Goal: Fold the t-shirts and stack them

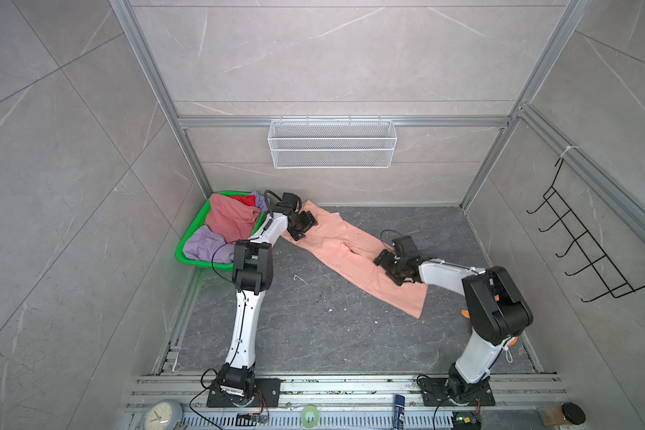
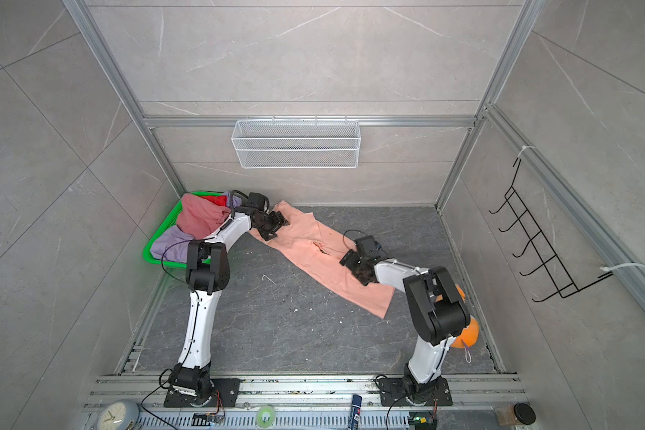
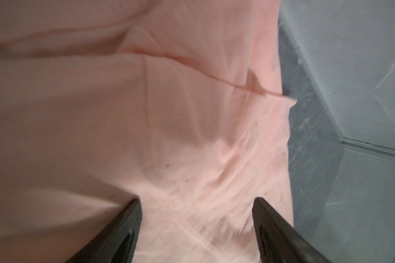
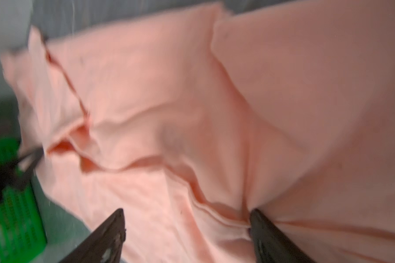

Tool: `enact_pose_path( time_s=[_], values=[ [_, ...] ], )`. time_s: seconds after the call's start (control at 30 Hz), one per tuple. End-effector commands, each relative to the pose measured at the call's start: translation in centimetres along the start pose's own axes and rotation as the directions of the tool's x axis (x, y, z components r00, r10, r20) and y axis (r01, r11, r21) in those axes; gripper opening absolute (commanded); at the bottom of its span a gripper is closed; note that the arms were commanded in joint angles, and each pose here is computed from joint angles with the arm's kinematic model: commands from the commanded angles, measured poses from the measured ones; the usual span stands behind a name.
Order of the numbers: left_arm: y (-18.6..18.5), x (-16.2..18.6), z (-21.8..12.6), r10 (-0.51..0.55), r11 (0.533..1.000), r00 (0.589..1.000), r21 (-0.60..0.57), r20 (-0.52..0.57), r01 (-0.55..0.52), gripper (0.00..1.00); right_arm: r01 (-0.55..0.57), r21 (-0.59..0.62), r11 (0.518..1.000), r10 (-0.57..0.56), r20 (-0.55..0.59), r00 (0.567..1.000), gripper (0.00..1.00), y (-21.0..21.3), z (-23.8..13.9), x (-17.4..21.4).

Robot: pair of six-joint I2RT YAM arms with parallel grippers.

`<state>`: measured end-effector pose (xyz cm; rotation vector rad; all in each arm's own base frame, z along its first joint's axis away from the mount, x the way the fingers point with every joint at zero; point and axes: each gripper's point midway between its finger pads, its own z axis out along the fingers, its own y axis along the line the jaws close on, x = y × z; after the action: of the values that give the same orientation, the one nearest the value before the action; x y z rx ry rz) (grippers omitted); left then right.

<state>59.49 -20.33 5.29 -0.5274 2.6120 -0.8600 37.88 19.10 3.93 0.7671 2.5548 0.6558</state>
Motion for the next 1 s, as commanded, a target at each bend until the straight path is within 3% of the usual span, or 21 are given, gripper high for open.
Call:
enact_pose_path(
  time_s=[0.0, 0.13, 0.27, 0.4, 0.67, 0.97],
  values=[
    [-2.1, 0.5, 0.9, 0.138, 0.987, 0.989, 0.095, -0.058, -0.132, 0.79, -0.035, 0.16, 0.986, 0.061, -0.157, 0.986, 0.87, -2.5, -0.8, 10.1],
    [-4.4, -1.1, -0.1, 0.178, 0.961, 0.984, 0.218, -0.021, -0.17, 0.8, 0.107, 0.086, 0.99, -0.08, -0.273, 0.959, 0.88, 3.1, -1.9, 17.2],
    [-6.6, -2.3, -3.6, 0.218, 0.943, 0.976, 0.254, 0.021, -0.216, 0.8, 0.313, 0.082, 0.946, -0.284, -0.253, 0.925, 0.89, 8.0, -5.0, 17.1],
    [-7.1, -2.6, -5.6, 0.218, 0.95, 0.975, 0.22, 0.043, -0.222, 0.8, 0.356, -0.001, 0.935, -0.349, -0.199, 0.916, 0.89, 11.3, -6.3, 16.2],
    [-3.8, 0.7, -5.9, 0.175, 0.979, 0.984, 0.1, 0.021, -0.176, 0.8, 0.394, -0.092, 0.914, -0.403, -0.113, 0.908, 0.89, 11.6, -5.0, 16.0],
    [-3.2, 4.7, -4.2, 0.164, 0.984, 0.986, 0.076, -0.044, -0.16, 0.8, 0.444, -0.084, 0.892, -0.452, -0.158, 0.878, 0.89, 8.9, -2.0, 18.1]
  ],
)
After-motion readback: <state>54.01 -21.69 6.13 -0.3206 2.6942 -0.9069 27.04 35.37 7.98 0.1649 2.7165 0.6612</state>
